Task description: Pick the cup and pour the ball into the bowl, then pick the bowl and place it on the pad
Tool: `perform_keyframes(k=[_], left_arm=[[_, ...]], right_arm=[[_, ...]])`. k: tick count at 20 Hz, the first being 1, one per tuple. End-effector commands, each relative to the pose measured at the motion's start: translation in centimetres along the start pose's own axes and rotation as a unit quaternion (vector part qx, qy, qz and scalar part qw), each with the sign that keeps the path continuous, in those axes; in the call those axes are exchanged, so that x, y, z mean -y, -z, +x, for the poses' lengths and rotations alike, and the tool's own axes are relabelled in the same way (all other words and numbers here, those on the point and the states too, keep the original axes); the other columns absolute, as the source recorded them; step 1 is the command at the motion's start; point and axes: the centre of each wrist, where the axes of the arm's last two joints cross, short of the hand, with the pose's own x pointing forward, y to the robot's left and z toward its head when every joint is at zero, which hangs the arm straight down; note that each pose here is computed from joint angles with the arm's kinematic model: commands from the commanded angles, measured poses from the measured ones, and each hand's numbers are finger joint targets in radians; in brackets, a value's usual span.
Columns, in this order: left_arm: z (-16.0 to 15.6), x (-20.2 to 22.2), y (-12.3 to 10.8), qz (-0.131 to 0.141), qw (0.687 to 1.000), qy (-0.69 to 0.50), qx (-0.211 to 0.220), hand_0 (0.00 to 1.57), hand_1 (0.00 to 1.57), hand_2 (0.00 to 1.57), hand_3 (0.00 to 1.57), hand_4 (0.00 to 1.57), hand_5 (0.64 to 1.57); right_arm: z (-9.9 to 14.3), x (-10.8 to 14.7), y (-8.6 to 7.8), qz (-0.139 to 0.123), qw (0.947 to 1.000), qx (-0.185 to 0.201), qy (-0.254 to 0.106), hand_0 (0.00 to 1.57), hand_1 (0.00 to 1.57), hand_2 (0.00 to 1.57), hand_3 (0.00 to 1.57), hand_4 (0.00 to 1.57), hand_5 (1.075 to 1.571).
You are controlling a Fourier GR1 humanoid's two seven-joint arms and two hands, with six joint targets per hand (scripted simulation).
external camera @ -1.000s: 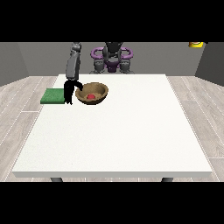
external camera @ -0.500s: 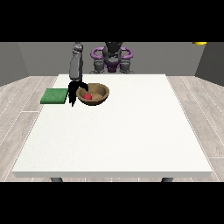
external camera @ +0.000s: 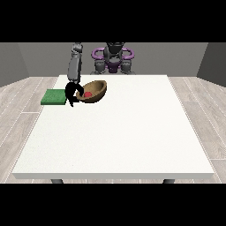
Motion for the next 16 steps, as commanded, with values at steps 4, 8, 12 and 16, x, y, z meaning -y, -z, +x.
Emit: perform_keyframes(k=[4, 8, 12, 16], left_arm=[[0.0, -1.1, 0.0, 0.011, 1.0, -0.012, -0.005, 0.0, 0.0, 0.0, 0.0, 1.14, 1.52], [-2.5, -2.0, -0.9, 0.034, 0.999, -0.012, -0.039, 0.0, 0.0, 0.0, 0.0, 1.19, 1.526], [-6.4, -4.9, -4.5, 0.042, 0.995, -0.009, -0.086, 0.0, 0.0, 0.0, 0.0, 1.2, 1.534], [-6.3, -8.0, -6.0, 0.09, 0.993, 0.006, -0.073, 0.0, 0.0, 0.0, 0.0, 1.2, 1.537]], right_arm=[[-0.6, 3.9, -0.8, -0.047, 0.9858, -0.102, -0.124, 1.57, 1.57, 1.57, 1.37, 0.96, 1.536], [3.2, 4.1, 2.1, -0.053, 0.9799, -0.104, -0.162, 1.57, 1.57, 1.57, 1.25, 1.01, 1.546], [7.3, 5.0, 4.5, -0.051, 0.9712, -0.135, -0.189, 1.57, 1.57, 1.57, 1.04, 1.03, 1.556], [10.4, 2.7, 6.2, -0.003, 0.9686, -0.124, -0.216, 1.57, 1.57, 1.57, 0.87, 1.06, 1.556]])
